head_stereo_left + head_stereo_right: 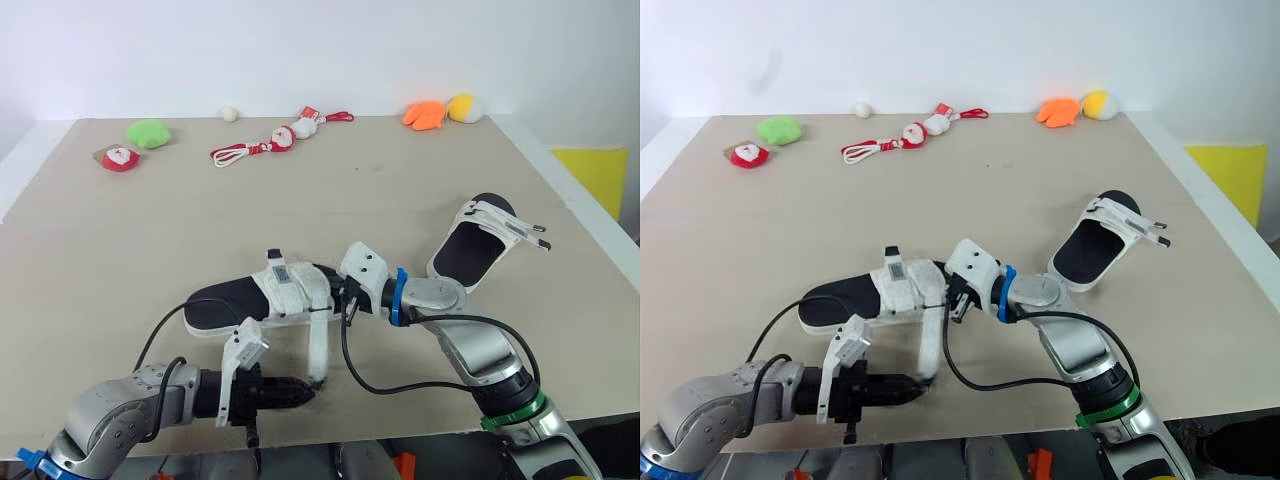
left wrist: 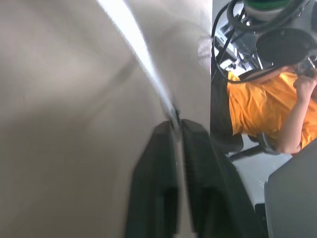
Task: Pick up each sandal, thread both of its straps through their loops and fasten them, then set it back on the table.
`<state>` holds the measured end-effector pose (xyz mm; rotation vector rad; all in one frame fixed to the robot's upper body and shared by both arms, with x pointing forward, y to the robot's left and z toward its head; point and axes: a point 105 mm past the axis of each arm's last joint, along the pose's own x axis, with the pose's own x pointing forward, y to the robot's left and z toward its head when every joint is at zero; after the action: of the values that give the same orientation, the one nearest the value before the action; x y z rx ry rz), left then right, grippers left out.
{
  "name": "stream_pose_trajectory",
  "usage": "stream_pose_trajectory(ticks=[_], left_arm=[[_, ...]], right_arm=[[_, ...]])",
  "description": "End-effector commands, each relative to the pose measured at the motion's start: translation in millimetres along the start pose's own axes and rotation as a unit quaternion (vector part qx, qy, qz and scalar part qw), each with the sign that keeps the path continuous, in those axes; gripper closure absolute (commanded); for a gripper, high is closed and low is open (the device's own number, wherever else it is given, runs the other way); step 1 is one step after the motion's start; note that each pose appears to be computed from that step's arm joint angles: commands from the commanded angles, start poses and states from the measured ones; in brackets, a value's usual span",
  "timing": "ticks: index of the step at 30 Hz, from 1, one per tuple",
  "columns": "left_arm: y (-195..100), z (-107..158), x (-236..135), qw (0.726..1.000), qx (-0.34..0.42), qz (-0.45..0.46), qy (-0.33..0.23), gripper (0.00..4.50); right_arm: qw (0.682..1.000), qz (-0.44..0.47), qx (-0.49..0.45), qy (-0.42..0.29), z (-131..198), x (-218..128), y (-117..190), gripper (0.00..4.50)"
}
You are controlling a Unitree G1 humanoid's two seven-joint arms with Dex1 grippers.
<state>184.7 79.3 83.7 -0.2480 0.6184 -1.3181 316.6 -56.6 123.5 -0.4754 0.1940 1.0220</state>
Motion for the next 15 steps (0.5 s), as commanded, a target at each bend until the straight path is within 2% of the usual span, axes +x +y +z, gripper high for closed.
stream_pose_trajectory(ticks=[1, 5, 6, 7, 8, 11, 15], left_arm=[[-10.7, 3.0, -7.1, 0.999, 0.032, -0.013, 0.011, 2.24], [-5.3, -18.5, -24.2, 0.994, 0.066, 0.024, 0.08, 0.85], [0.7, -26.2, -33.5, 0.989, 0.089, 0.048, 0.109, 0.69], [8.6, -27.4, -44.8, 0.982, 0.12, 0.075, 0.126, 0.31], [16.4, -21.0, -55.0, 0.974, 0.154, 0.102, 0.129, 0.11], [28.0, 0.3, -72.3, 0.954, 0.238, 0.142, 0.115, 0.11], [34.7, 21.5, -81.7, 0.893, 0.406, 0.159, 0.108, 0.11]], right_arm=[[1.0, 0.006, 0.007, 0.022, -11.2, 1.8, 2.4, 4.5], [1.0, 0.006, 0.006, 0.022, -11.2, 2.4, 1.6, 4.5], [1.0, 0.006, 0.006, 0.022, -11.2, 2.5, 1.6, 4.5], [1.0, 0.007, 0.005, 0.022, -11.4, 2.7, 1.5, 4.5], [1.0, 0.008, 0.005, 0.022, -11.4, 2.8, 1.5, 4.5], [1.0, 0.009, 0.005, 0.021, -11.9, 3.3, 0.9, 4.5], [1.0, 0.011, 0.002, 0.021, -11.8, 4.4, 0.2, 4.5]])
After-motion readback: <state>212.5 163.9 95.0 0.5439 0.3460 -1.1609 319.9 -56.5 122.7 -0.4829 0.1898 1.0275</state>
